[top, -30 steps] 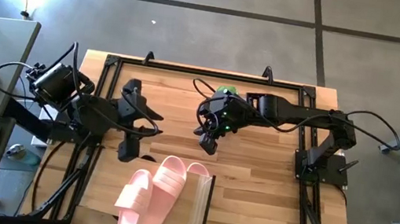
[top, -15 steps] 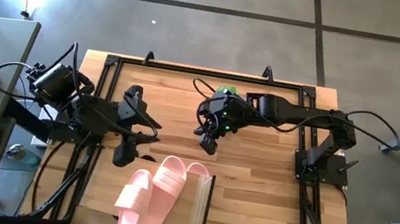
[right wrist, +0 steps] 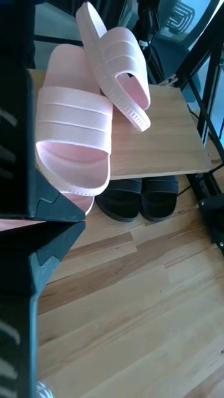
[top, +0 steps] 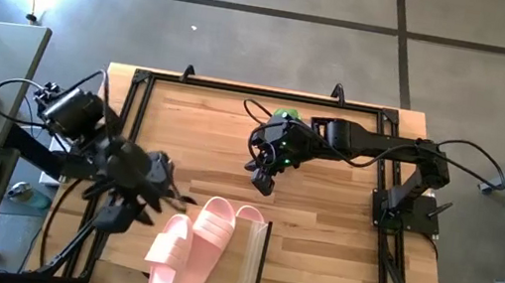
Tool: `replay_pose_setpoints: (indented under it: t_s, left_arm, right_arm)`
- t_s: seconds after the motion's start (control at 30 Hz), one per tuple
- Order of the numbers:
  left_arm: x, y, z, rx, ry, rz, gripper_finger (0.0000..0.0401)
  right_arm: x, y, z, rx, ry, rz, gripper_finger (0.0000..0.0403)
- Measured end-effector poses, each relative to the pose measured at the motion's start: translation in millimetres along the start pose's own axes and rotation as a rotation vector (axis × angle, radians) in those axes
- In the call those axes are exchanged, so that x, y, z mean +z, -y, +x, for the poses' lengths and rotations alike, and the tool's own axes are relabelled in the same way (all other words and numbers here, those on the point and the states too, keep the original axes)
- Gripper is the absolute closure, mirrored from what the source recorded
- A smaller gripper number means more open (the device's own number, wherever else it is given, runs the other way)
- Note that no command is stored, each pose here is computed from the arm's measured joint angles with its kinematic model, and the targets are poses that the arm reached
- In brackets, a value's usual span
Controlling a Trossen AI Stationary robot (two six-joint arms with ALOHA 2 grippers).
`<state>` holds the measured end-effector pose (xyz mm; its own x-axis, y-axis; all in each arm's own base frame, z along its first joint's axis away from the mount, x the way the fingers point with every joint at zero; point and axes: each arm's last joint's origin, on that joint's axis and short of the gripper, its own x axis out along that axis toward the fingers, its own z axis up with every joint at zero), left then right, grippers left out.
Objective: Pick and place slides into the shelf
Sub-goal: Adjust the pink slides on the shelf
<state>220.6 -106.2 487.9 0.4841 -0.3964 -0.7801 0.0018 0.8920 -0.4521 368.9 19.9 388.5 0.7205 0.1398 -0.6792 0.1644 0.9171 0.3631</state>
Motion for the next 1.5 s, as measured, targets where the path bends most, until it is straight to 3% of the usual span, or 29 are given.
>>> replay_pose_setpoints:
  t_s: [0.17,0.43,0.8,1.5]
  left_arm:
    - [-14,22,10,0.008,-0.037,0.044,0.0251]
    - [-33,53,35,0.199,0.070,0.074,0.0251]
    - [-62,93,85,0.242,-0.022,0.116,0.0251]
    - [-66,106,155,0.483,0.092,0.054,0.0251]
  right_arm:
    - [1,0,0,0.003,0.005,-0.001,0.0402]
    - [1,0,0,0.003,0.007,-0.001,0.0402]
    - [1,0,0,0.003,0.007,-0.001,0.0402]
    - [1,0,0,0.003,0.007,-0.001,0.0402]
